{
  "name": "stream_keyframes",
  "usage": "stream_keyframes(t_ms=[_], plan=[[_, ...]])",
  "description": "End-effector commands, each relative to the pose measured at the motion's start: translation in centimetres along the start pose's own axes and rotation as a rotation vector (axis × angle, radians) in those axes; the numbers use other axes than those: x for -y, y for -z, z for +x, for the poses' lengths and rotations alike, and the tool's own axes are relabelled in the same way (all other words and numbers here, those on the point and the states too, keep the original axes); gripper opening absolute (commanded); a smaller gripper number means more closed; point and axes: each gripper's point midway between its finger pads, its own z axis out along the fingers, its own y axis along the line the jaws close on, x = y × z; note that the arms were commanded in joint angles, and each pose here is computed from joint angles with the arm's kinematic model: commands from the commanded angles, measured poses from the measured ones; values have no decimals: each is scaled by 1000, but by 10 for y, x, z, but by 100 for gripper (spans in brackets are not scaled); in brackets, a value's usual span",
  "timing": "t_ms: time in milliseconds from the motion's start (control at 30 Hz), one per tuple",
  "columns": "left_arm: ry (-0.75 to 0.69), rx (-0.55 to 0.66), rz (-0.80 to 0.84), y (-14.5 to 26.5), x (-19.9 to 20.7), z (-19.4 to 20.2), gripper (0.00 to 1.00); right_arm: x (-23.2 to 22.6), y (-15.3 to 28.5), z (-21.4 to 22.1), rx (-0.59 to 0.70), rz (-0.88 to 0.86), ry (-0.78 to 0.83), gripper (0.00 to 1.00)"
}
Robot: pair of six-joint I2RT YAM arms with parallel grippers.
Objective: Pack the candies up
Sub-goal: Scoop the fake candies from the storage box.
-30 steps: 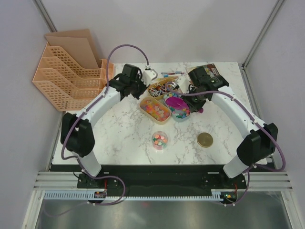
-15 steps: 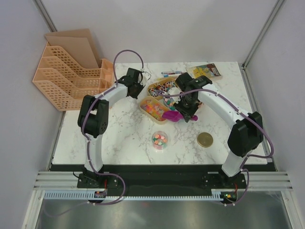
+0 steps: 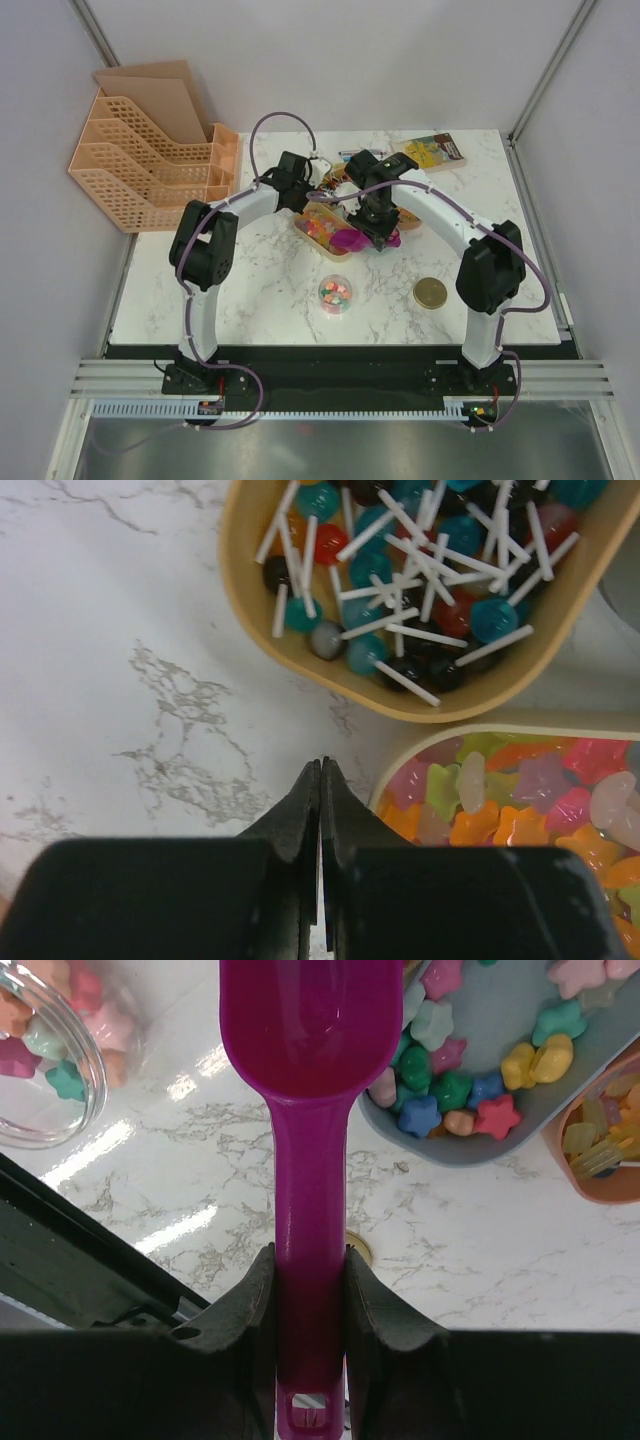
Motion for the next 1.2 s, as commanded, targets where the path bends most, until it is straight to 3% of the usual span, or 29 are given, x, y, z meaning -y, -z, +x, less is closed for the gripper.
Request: stream_keyframes(t_ms=[0,567,1167], plan=[[29,56,45,10,15,-12,2,-1,1,12,-115,-6,12,0],[81,42,109,33,40,7,2,-10,-25,9,-253,-1,80,0],[124,45,140,36,46,3,2,-9,-50,-25,-217,-9,93,0]])
